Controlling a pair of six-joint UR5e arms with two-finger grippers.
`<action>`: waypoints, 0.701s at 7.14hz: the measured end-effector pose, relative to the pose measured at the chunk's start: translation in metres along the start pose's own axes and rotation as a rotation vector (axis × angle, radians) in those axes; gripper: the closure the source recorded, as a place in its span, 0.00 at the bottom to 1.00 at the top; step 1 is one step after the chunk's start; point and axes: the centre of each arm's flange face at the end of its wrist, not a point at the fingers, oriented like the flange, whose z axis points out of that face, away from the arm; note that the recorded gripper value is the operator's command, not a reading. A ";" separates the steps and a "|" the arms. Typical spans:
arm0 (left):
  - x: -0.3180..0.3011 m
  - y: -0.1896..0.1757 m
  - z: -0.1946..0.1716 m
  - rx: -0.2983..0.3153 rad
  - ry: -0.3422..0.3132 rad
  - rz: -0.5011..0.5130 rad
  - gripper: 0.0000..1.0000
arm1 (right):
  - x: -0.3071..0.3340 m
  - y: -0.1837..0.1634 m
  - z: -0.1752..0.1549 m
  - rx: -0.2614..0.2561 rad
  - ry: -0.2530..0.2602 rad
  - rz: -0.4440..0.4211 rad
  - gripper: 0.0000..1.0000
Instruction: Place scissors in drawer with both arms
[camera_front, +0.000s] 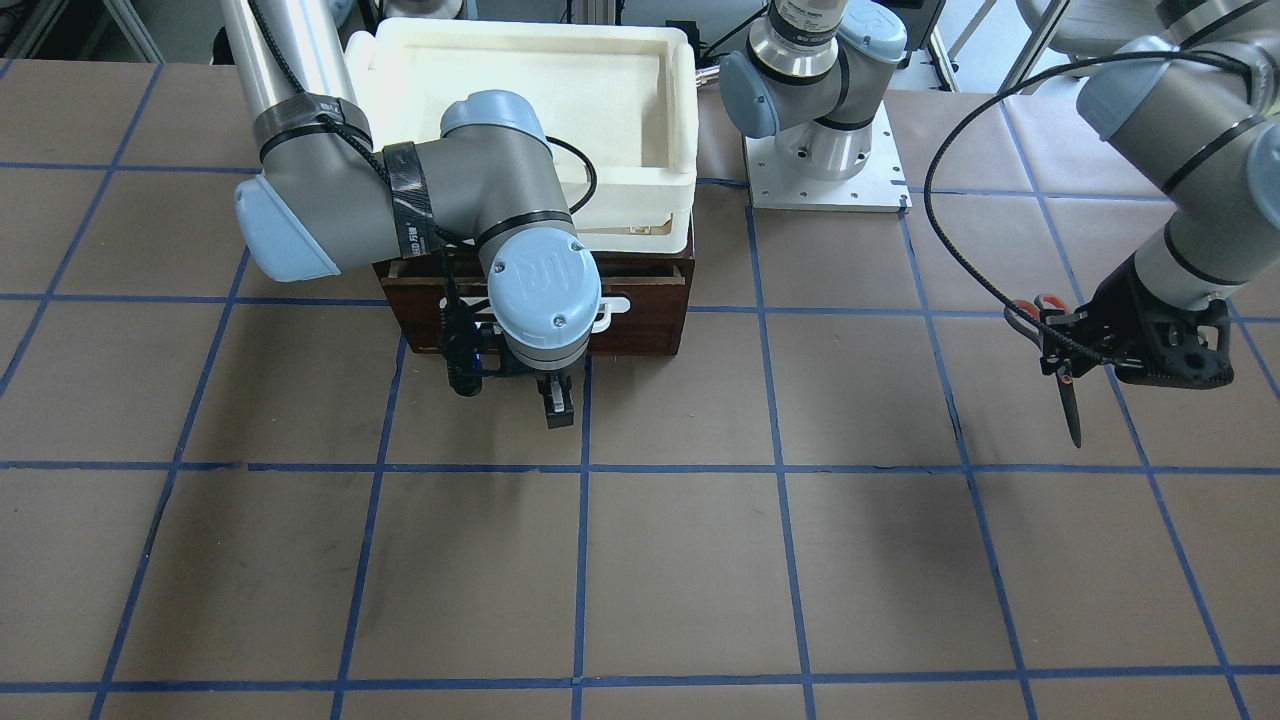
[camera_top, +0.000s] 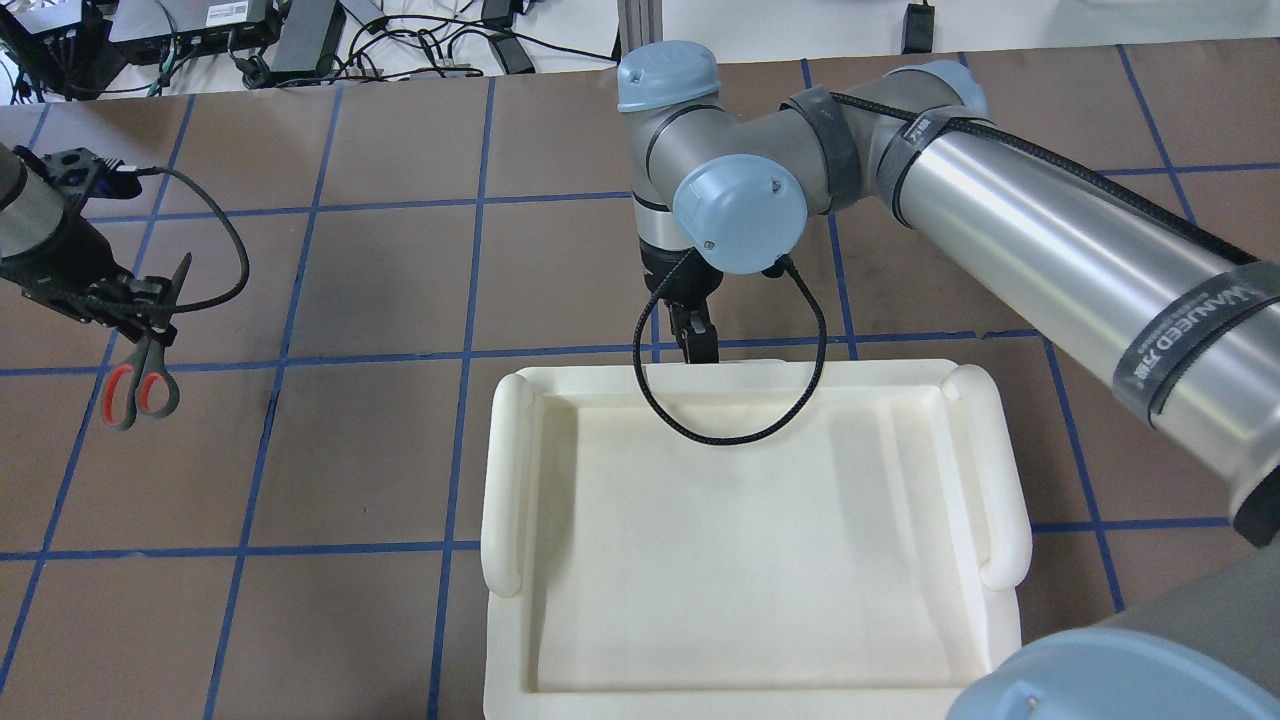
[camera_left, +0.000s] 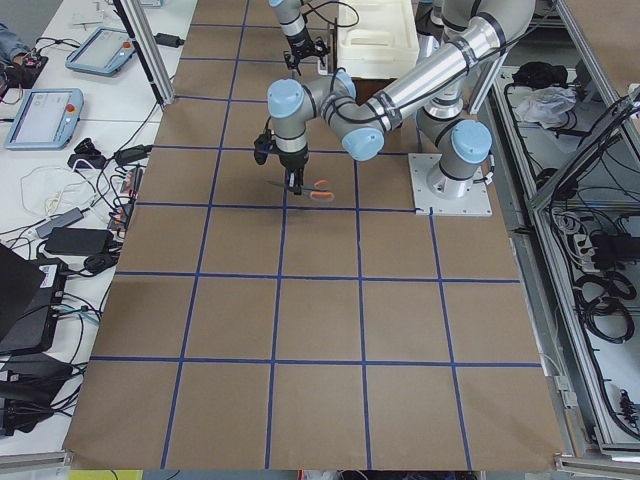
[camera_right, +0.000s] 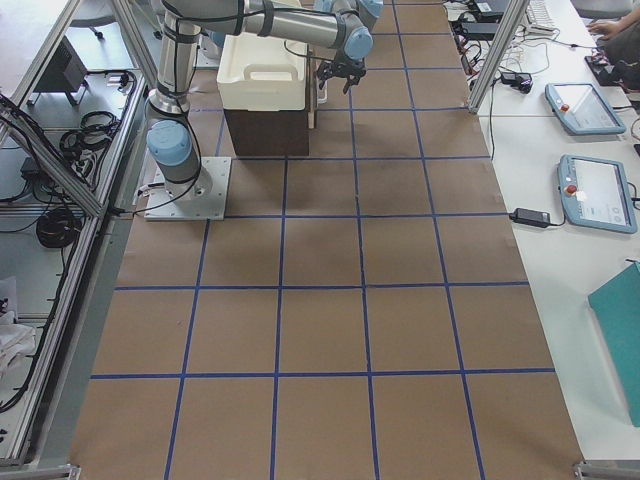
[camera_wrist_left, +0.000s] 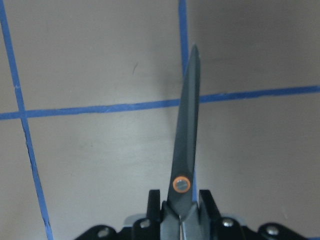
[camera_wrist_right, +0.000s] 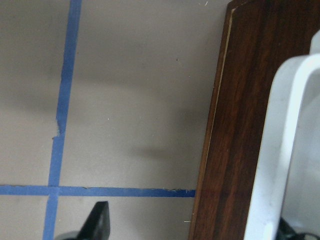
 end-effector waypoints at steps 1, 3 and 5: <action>0.034 -0.010 -0.037 0.007 -0.003 -0.053 1.00 | -0.003 0.000 -0.003 0.000 -0.024 -0.031 0.00; 0.115 -0.023 -0.097 0.031 0.034 -0.184 1.00 | -0.009 -0.001 -0.008 -0.002 -0.072 -0.073 0.00; 0.193 -0.019 -0.128 0.052 0.061 -0.262 1.00 | -0.016 -0.004 -0.018 -0.004 -0.118 -0.102 0.00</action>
